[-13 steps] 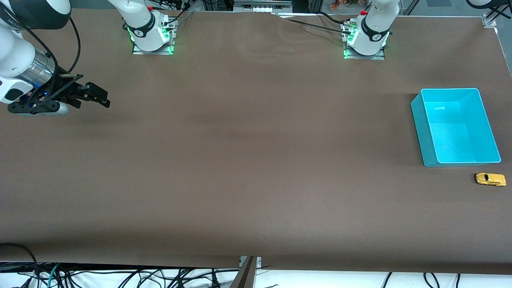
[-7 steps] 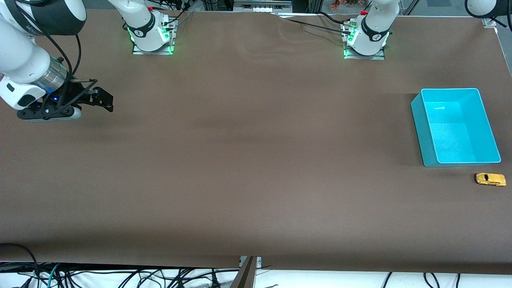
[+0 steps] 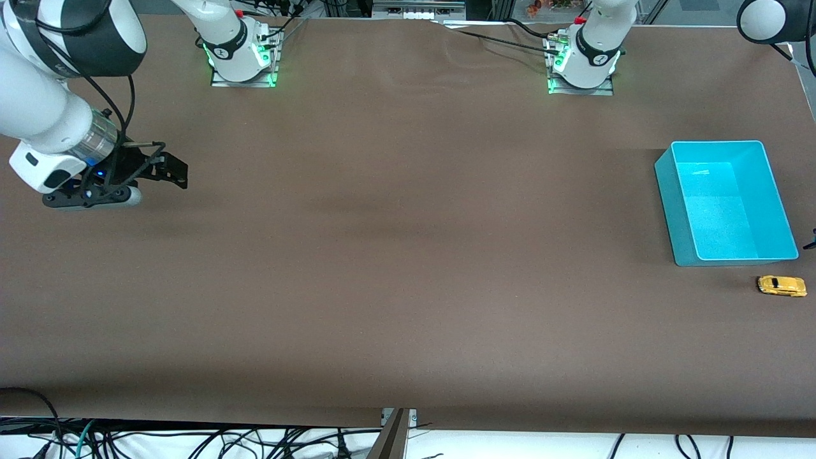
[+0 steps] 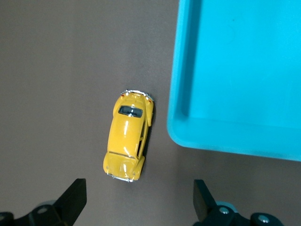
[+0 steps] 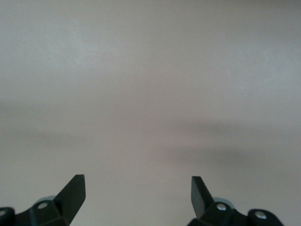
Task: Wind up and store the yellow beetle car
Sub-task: 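Close the left gripper on the yellow car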
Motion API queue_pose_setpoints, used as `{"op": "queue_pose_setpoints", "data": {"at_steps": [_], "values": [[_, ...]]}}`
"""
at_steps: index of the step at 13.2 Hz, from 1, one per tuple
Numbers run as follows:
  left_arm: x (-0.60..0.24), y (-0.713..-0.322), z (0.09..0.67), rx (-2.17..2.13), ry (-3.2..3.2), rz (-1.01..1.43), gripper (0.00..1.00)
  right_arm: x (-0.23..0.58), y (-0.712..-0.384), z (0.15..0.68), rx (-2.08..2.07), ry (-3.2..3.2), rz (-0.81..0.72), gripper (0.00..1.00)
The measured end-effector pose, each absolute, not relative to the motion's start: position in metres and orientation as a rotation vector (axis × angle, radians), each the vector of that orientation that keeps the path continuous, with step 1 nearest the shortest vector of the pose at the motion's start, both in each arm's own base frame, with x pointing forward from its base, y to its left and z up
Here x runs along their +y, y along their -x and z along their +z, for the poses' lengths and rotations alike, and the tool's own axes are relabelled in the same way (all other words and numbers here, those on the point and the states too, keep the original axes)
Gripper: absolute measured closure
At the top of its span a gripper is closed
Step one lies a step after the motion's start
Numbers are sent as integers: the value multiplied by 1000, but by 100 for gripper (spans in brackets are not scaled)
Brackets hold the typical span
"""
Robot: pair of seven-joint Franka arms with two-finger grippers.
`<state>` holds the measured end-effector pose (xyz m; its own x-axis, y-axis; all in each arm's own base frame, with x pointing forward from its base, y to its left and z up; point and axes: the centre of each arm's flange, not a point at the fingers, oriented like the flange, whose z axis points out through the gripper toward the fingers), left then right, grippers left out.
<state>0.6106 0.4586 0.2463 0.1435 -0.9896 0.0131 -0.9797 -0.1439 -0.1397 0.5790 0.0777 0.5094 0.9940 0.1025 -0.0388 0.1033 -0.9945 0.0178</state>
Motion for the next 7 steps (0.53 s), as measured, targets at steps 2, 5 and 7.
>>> {"op": "queue_pose_setpoints", "data": {"at_steps": [2,5,7], "values": [[457,-615,239,1993,2300,-164,0,81,-590,499,176,-3115,-68,0],[453,-620,224,2009,2302,-165,0,81,-603,486,177,-3122,-75,0],[453,-623,214,2009,2299,-167,0,81,-606,485,177,-3124,-71,0]]}}
